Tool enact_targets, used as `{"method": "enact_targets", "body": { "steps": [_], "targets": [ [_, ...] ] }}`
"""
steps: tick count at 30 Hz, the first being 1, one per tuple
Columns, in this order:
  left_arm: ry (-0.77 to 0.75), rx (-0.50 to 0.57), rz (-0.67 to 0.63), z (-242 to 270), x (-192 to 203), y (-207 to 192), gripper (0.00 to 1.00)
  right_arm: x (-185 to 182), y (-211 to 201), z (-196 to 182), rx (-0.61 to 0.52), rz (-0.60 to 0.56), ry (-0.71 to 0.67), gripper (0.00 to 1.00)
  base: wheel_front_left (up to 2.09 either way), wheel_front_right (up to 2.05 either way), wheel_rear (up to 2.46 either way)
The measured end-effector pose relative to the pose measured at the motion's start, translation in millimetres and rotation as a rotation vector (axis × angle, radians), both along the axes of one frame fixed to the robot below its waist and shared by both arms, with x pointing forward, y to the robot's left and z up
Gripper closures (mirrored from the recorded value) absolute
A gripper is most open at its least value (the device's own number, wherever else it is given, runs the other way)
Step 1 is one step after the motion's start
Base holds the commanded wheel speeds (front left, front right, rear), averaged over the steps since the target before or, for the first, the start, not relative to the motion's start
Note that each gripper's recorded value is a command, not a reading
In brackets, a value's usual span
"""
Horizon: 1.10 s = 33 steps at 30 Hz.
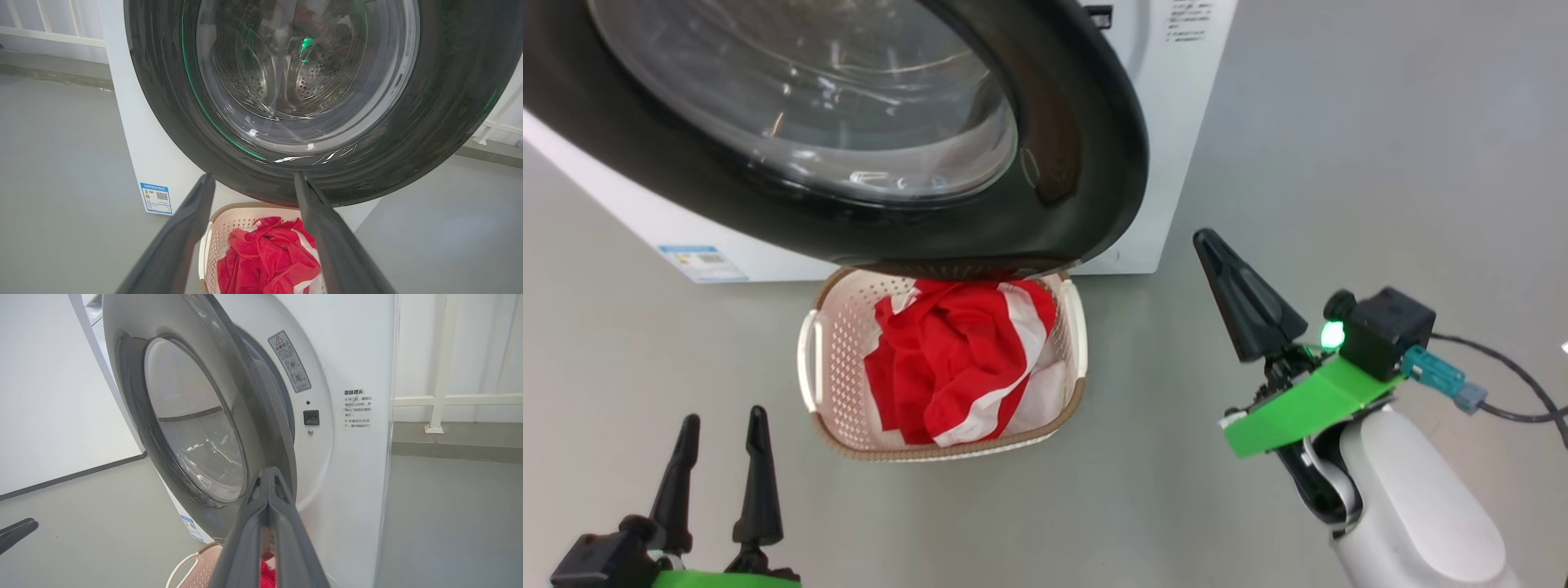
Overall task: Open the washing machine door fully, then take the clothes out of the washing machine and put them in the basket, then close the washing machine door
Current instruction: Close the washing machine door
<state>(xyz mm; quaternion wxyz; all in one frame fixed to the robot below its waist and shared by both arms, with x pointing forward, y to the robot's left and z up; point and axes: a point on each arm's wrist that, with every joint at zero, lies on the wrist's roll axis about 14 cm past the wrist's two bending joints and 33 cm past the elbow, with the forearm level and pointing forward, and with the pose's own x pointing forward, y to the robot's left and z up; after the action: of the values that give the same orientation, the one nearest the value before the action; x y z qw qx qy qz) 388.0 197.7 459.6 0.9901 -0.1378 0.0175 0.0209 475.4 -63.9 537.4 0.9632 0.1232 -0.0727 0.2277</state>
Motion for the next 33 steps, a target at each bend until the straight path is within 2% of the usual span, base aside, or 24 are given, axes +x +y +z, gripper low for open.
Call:
{"method": "enact_targets", "body": {
  "steps": [15, 33],
  "targets": [
    [0.011, -0.011, 0.011, -6, 12, 3, 0.00, 39, 31, -9, -0.007, 0.075, 0.004, 1.00, 0.00, 0.00, 0.00],
    [0.017, -0.031, 0.021, -11, 24, 5, 0.00, 81, 47, -13, 0.028, 0.100, -0.008, 1.00, 0.00, 0.00, 0.00]
  ]
}}
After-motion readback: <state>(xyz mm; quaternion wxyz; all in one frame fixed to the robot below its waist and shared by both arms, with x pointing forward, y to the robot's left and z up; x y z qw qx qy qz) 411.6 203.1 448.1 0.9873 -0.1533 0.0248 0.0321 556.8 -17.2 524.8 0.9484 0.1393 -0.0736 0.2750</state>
